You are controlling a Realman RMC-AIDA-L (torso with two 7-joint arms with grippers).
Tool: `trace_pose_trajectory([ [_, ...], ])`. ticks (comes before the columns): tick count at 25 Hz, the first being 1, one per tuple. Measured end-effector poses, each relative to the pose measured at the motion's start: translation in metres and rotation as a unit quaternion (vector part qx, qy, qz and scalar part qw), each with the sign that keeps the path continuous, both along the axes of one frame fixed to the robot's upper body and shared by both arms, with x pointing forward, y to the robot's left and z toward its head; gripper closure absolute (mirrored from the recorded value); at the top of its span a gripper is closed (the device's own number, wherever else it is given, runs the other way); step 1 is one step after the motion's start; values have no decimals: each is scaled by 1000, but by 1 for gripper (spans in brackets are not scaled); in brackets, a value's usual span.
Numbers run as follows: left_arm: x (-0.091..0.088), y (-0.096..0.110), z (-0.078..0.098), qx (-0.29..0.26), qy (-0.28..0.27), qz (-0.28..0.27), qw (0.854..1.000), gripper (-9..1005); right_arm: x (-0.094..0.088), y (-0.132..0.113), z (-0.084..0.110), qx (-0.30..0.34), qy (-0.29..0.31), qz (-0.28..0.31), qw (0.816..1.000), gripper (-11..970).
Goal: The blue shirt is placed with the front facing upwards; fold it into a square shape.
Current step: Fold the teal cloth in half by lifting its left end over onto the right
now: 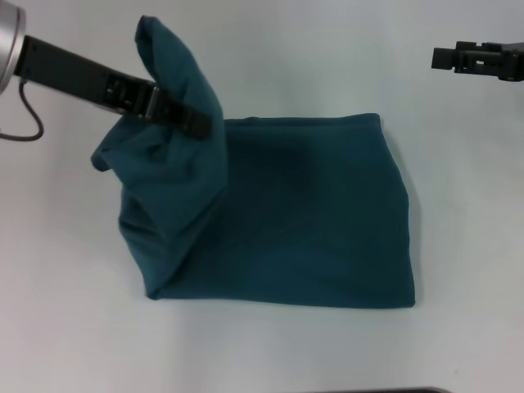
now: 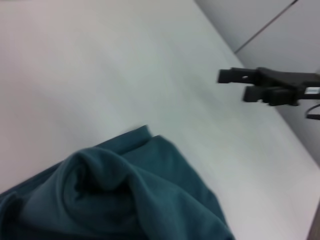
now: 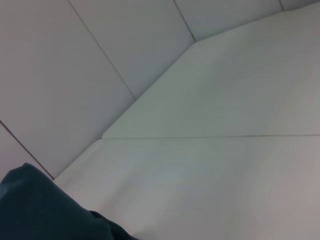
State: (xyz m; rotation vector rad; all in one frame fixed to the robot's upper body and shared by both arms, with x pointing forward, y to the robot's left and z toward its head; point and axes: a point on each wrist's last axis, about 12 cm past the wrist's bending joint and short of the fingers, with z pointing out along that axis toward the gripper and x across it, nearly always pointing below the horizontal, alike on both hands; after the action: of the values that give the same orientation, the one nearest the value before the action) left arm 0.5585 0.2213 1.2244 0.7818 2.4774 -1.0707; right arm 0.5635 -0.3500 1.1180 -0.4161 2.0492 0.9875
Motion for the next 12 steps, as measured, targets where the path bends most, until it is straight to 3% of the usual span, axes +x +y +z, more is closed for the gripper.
trace_pose_trajectory([
  [12, -1, -19, 8, -35, -7, -39, 999, 905, 2, 2, 2, 0, -3, 3, 1000, 70],
])
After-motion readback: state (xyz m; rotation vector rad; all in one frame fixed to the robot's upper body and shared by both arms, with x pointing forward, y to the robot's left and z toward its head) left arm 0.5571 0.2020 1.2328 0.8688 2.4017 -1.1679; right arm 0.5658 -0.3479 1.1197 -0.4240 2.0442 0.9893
